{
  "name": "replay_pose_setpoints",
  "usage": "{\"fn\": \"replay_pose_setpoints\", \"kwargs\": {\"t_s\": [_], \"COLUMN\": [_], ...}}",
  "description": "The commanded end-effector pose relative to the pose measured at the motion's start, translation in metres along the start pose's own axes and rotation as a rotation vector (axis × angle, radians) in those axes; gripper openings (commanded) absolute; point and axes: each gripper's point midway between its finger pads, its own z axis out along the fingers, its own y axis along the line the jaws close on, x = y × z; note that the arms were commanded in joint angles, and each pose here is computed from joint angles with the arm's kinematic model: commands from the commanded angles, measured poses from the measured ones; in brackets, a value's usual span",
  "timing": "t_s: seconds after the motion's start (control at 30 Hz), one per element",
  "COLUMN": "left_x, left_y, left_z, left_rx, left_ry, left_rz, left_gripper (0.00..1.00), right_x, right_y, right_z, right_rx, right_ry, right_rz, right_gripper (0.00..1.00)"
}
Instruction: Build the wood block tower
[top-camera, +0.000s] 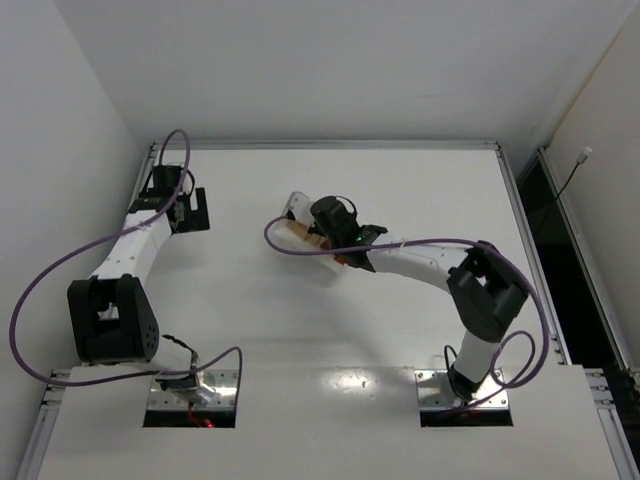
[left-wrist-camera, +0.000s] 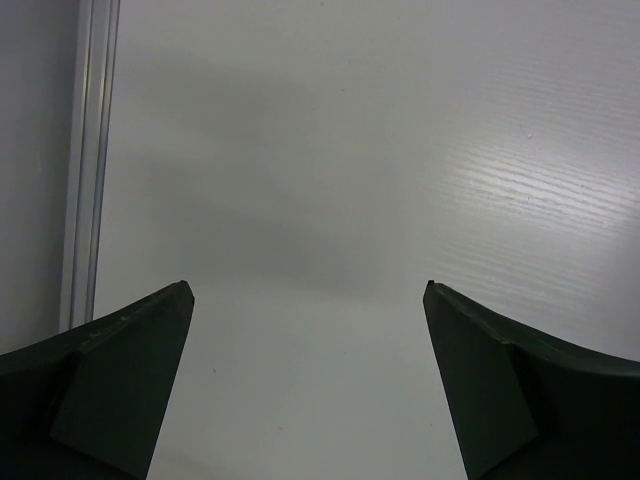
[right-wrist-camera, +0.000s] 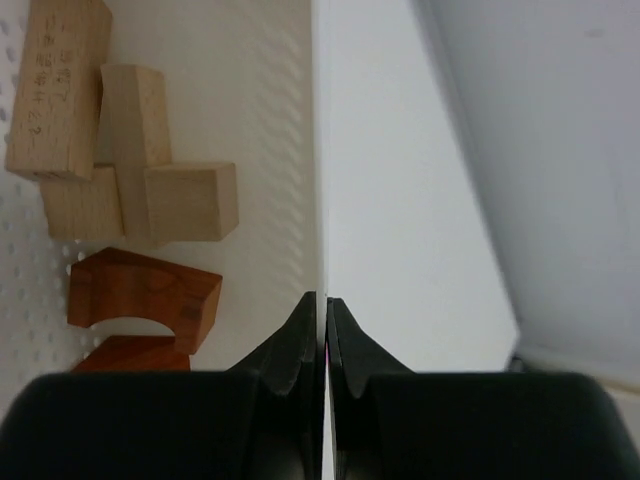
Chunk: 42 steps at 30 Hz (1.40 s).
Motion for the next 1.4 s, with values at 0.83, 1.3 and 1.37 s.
{"fn": "replay_pose_setpoints", "kwargs": {"t_s": [0.83,1.3,1.37], "left_x": [0.006,0.002,0.002], "left_y": [0.025,0.015,0.014], "left_z": [0.001,0.004,0.004], "left_rx": [-0.036,0.018,0.018], "left_ry": [0.032,0.045,0.045], "left_rz": [-0.104,-0.112,-0.121], "left_gripper": [1.0,1.0,1.0], "right_x": [-0.065,-0.091,-0.088], "right_y": [-0.078,-0.105,-0.103], "right_z": [-0.055,-0.079,-0.082], "right_rx": [1.02,1.126,1.119], "right_ry": [-0.188,-0.22,-0.221], "right_rz": [-0.669,-0.723,-0.749], "right_gripper": [0.0,0.0,0.0]}}
